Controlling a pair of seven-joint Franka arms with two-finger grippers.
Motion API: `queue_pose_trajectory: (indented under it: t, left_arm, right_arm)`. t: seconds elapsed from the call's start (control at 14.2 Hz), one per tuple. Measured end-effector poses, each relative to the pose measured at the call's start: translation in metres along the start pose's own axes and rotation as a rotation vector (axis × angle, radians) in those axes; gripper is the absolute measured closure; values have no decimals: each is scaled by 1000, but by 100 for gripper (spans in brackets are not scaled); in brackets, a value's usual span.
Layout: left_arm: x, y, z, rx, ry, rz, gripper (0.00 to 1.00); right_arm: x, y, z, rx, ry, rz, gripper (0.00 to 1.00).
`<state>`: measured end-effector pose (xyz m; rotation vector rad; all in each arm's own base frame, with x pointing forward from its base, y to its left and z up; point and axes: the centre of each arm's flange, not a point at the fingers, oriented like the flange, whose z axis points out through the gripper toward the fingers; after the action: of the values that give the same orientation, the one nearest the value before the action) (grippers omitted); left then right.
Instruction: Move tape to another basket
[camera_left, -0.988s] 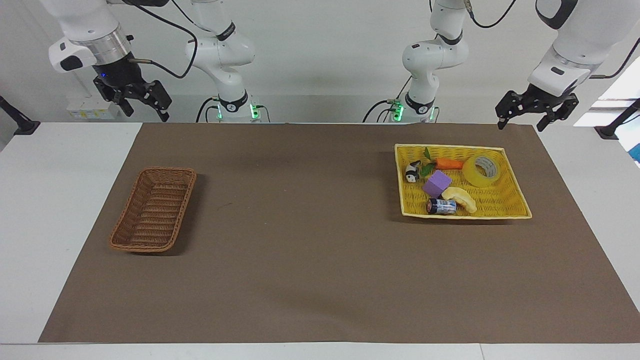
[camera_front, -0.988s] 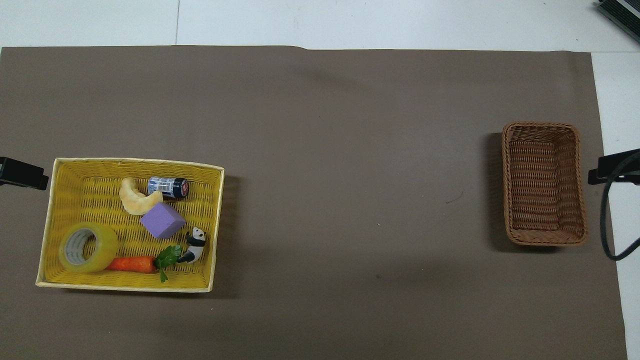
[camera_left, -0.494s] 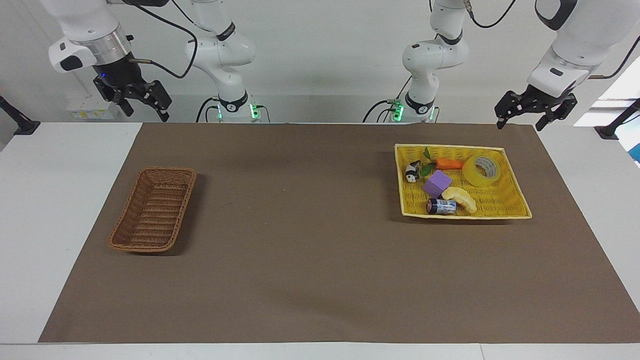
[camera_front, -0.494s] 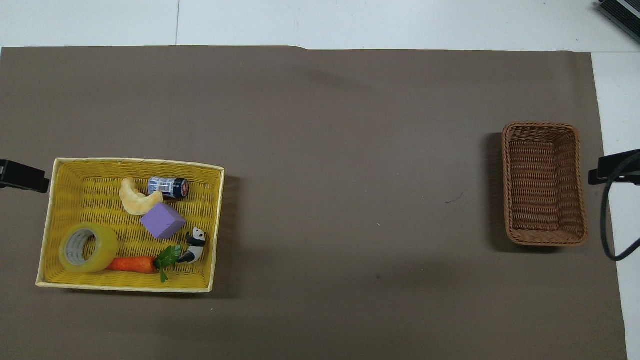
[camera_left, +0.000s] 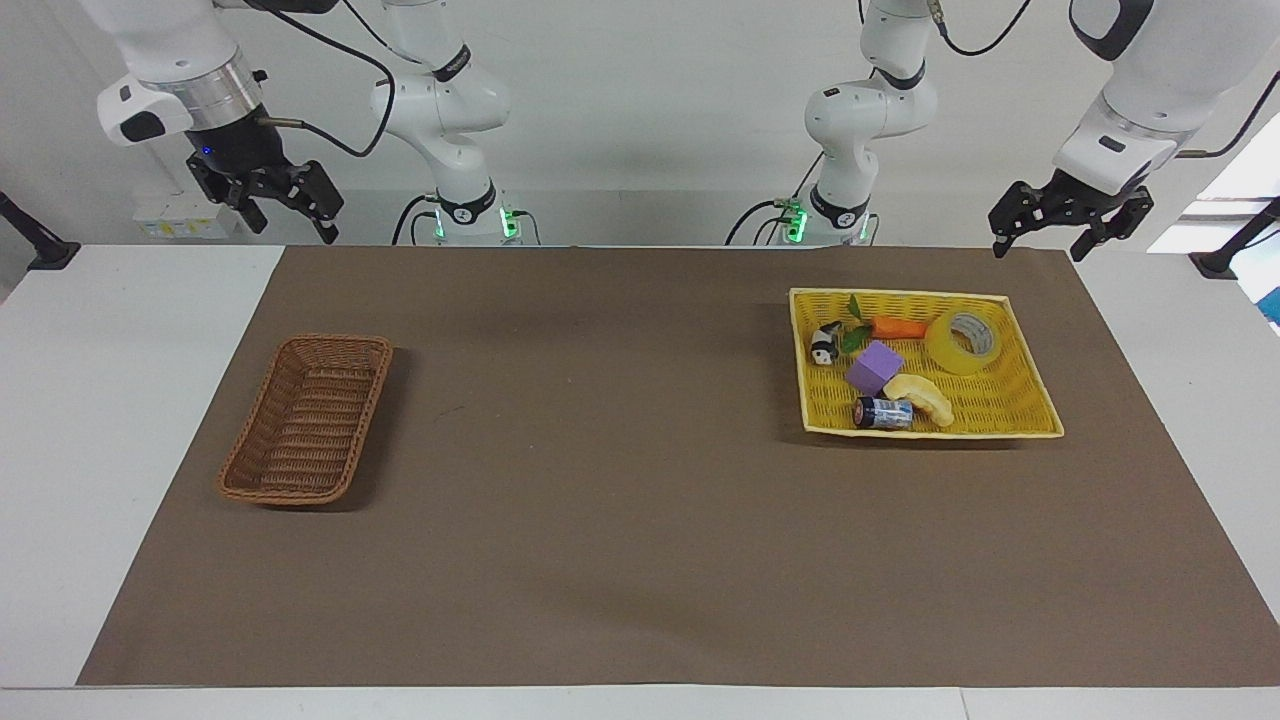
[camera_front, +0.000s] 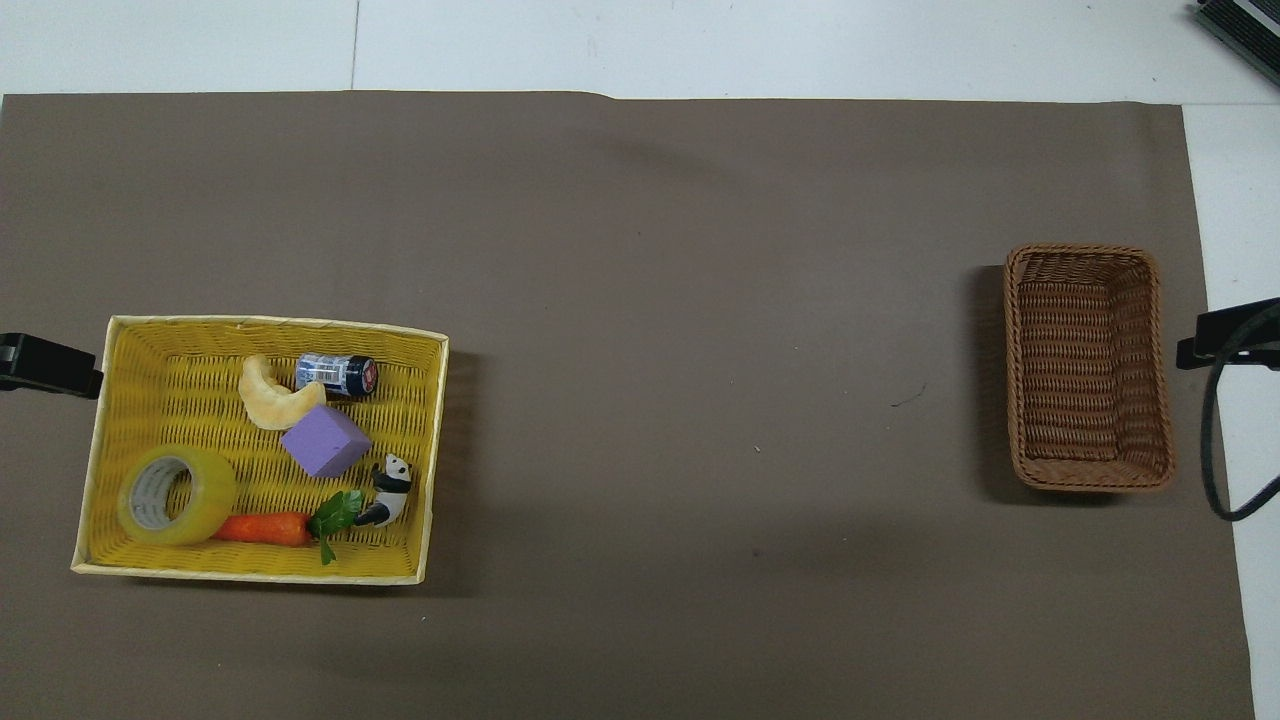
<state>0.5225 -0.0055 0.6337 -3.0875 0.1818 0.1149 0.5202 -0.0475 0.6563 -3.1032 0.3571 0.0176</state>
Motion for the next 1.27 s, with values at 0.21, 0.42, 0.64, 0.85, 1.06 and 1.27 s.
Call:
queue_pose_trajectory:
  t: [0.21, 0.42, 0.64, 0.85, 1.06, 1.27]
  left_arm:
    - [-1, 0, 6, 0, -11, -32, 0]
    - [-3, 2, 24, -1, -45, -69, 0]
    - [-2, 2, 52, 1, -57, -88, 0]
    - [-7, -11, 83, 3, -52, -122, 0]
    - [-20, -32, 120, 5, -40, -168, 0]
    - [-28, -44, 153, 2, -52, -194, 4]
  right_arm:
    - [0, 0, 0, 0, 0, 0, 0]
    - [0, 0, 0, 0, 0, 0, 0]
    - [0, 0, 0, 0, -1, 0, 0]
    - [0, 0, 1, 0, -3, 0, 0]
    - [0, 0, 2, -1, -3, 0, 0]
    - [0, 0, 2, -1, -4, 0, 0]
